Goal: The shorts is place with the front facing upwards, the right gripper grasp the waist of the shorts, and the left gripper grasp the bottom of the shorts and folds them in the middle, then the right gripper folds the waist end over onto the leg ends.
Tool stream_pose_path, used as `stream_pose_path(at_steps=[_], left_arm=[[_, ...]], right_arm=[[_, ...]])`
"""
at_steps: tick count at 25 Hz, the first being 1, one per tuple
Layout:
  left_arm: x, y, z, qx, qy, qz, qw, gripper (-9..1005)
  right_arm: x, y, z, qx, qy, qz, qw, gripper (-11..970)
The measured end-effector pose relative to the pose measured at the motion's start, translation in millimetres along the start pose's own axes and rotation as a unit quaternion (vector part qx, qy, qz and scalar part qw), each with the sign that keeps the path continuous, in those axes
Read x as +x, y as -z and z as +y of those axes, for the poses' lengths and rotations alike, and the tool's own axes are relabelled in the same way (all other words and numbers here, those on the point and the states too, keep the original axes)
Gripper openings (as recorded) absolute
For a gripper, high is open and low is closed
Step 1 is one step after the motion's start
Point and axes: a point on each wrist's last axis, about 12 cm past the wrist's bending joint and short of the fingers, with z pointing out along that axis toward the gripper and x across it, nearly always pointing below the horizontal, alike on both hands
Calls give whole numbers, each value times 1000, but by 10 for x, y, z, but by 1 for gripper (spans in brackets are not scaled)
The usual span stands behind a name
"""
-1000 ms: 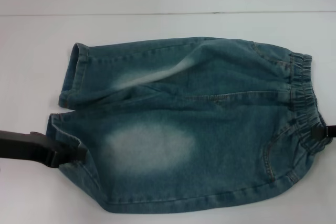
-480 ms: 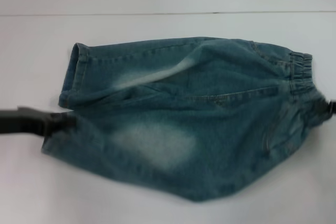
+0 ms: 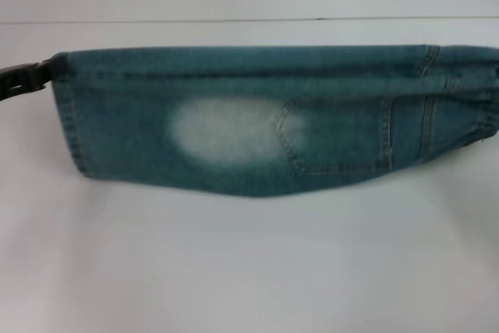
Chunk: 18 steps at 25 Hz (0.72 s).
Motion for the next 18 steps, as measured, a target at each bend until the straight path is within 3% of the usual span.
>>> stream_pose_path(at_steps=[7,18], left_arm=[[-8,-327,-13,-4,4,-7,1000,172],[11,-527,-64,-17,-8,-7,1000,182]], right_arm=[[-1,-198,-17,13,-15,-58,998,100],[18,-387,-78,50,-25,-103,993,162]])
